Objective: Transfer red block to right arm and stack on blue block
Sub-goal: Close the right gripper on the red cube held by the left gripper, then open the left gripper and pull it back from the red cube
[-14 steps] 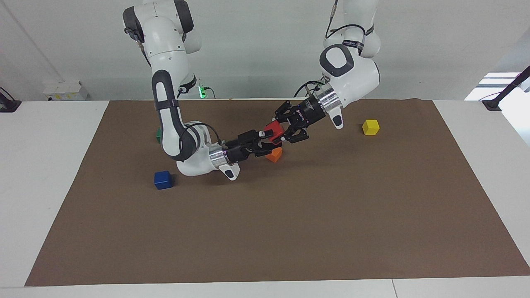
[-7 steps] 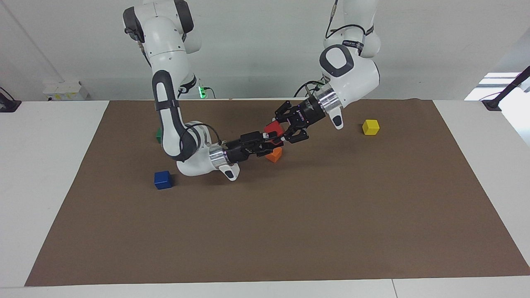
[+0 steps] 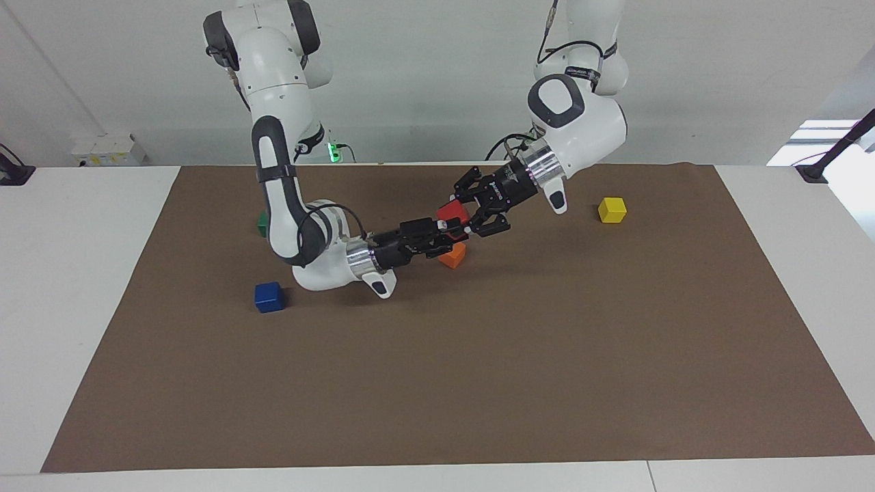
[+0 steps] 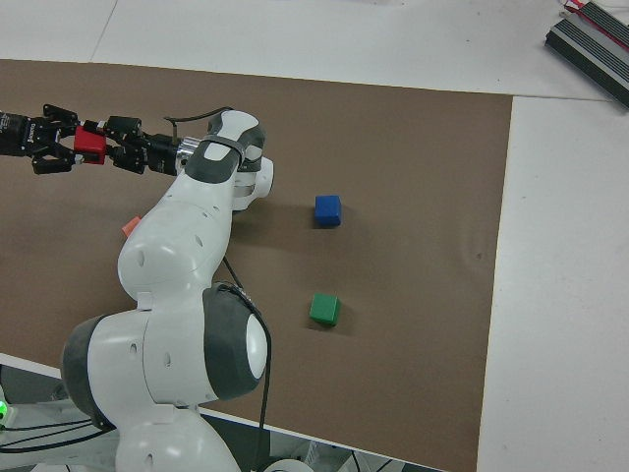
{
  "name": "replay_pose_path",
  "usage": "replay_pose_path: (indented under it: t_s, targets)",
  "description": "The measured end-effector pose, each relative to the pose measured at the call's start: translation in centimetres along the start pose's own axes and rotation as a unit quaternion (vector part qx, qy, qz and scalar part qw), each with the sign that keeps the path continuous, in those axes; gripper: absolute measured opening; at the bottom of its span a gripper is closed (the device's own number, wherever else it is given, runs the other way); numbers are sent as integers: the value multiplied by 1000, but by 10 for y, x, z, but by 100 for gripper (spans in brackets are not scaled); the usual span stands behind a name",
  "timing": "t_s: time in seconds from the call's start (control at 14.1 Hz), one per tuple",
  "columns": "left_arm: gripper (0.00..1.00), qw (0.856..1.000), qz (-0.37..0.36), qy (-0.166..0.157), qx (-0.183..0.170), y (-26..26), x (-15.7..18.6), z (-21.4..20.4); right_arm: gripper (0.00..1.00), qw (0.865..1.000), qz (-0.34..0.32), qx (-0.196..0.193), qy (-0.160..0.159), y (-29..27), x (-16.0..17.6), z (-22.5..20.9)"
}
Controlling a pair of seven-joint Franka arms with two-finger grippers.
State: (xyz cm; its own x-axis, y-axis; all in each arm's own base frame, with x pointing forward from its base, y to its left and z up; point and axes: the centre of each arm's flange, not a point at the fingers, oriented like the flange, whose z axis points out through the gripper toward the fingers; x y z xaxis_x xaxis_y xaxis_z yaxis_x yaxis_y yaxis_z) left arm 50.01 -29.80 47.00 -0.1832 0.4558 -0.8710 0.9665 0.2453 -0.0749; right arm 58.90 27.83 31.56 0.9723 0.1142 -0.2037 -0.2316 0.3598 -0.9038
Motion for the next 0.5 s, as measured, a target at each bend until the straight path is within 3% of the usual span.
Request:
replay_pose_path:
  t_s: [0.5]
  targets:
    - [55,1000,-8,-2,-2,2,1,-2,57,1000,7,-3,2,-1,1,2]
